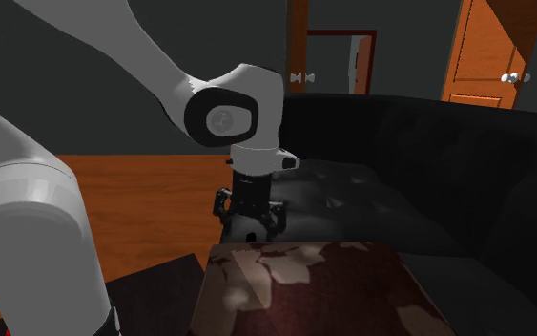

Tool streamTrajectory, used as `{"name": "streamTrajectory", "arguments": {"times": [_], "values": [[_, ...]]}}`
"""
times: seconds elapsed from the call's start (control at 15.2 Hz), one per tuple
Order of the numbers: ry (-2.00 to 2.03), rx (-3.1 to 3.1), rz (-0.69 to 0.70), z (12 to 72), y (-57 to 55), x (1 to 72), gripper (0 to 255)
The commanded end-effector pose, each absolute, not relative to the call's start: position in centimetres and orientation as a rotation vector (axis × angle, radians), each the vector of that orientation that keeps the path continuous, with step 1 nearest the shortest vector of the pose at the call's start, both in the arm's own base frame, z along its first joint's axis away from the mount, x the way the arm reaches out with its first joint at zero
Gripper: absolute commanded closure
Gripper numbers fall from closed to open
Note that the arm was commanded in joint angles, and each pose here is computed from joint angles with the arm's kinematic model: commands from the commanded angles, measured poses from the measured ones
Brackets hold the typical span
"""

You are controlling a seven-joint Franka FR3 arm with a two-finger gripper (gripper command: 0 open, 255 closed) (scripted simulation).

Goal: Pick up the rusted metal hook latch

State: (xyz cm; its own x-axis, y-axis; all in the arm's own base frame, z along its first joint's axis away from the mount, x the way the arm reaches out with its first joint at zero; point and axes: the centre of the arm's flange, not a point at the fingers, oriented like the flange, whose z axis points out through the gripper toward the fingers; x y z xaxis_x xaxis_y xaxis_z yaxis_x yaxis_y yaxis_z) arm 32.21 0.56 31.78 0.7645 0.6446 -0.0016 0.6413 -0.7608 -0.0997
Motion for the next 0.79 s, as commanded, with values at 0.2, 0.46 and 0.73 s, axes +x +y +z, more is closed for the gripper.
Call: {"name": "streamTrajectory", "arguments": {"times": [0.2,0.46,0.73], "values": [[-1.068,-2.855,0.053,28.8,0.4,32.1,0],[-1.068,-2.855,0.053,27.4,0.4,32.1,0],[-1.068,-2.855,0.053,27.4,0.3,32.0,255]]}}
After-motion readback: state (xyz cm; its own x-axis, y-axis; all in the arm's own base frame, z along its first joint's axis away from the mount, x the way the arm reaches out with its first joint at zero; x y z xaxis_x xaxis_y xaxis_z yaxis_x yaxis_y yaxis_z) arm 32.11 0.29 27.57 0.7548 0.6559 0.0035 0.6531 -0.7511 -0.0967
